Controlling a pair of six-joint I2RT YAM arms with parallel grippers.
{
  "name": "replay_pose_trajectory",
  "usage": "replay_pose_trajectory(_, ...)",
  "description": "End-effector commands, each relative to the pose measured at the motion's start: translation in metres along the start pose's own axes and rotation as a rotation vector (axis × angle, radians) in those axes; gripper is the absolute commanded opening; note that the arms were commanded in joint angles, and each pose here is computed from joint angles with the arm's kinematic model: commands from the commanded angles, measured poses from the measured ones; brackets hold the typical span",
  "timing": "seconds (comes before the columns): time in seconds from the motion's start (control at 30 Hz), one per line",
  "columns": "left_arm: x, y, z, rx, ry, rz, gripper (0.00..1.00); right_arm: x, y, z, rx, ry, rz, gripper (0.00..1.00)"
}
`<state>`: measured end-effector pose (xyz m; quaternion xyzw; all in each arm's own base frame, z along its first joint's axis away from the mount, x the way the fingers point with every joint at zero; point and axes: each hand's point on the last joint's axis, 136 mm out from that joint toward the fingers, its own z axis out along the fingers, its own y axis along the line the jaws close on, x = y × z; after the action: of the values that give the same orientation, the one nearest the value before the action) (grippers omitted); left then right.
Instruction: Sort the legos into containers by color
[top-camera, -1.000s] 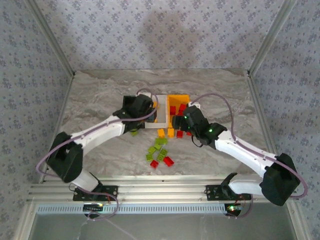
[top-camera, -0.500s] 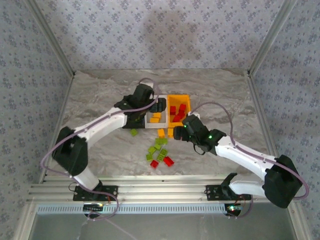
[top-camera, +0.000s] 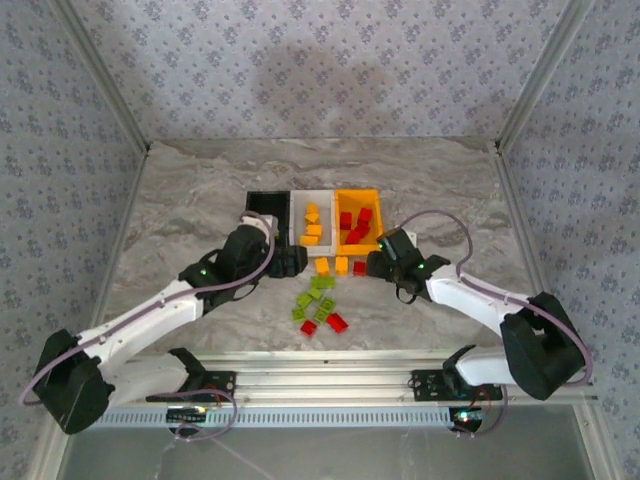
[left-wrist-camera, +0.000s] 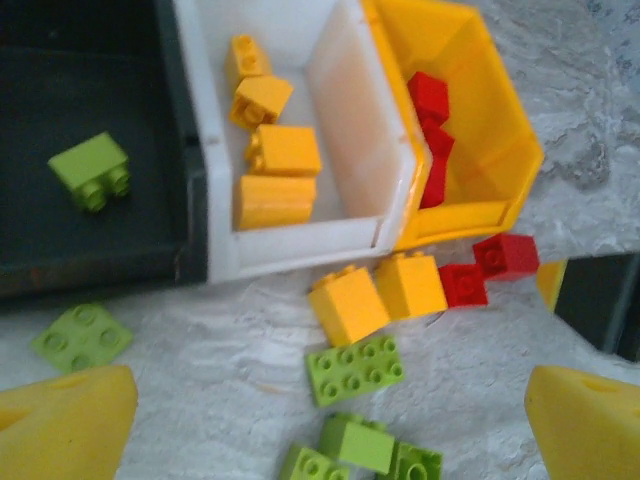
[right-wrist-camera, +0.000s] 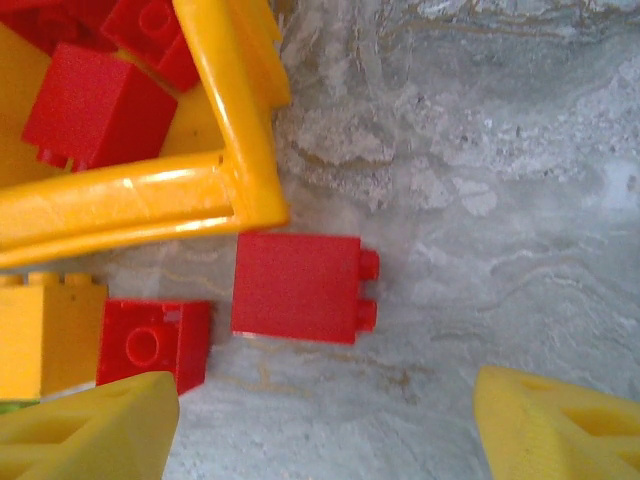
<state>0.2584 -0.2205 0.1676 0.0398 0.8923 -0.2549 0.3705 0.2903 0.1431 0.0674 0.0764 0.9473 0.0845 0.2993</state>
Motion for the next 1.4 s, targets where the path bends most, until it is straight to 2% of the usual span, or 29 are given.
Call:
replay_pose_trajectory(0.0, 0.000, 0.007, -0.013, -0.007, -0.045, -0.045, 0.99, -0.011, 0.005, 0.007, -0.014, -0.014, 0.003, 0.79)
replay_pose_trajectory(0.4, 0.017, 0.033, -0.029, -0.073, -0.058, -0.077, 1.00, -0.009, -0.001, 0.034, 0.036, 0.041, 0.003, 0.72)
replay_pose_trajectory(0.63, 0.022, 0.039, -0.028, -0.094, -0.051, -0.079, 1.00, -0.002, -0.008, 0.043, 0.056, 0.070, 0.007, 0.61)
replay_pose_trajectory(0.9, 0.027, 0.048, -0.029, -0.125, -0.052, -0.093, 1.00, -0.005, -0.007, 0.029, 0.036, 0.045, -0.028, 0.39)
replay_pose_trajectory(1.03, 0.027, 0.050, -0.033, -0.131, -0.051, -0.080, 1.00, -0.008, 0.004, -0.003, 0.001, 0.009, -0.088, 0.36)
replay_pose_trajectory(1.2, 0.028, 0.052, -0.036, -0.128, -0.059, -0.083, 1.00, -0.027, 0.045, -0.041, -0.124, -0.045, -0.144, 0.36)
replay_pose_trajectory(1.37, 0.031, 0.054, -0.037, -0.136, -0.051, -0.081, 1.00, -0.069, 0.079, -0.029, -0.125, -0.082, -0.150, 0.37)
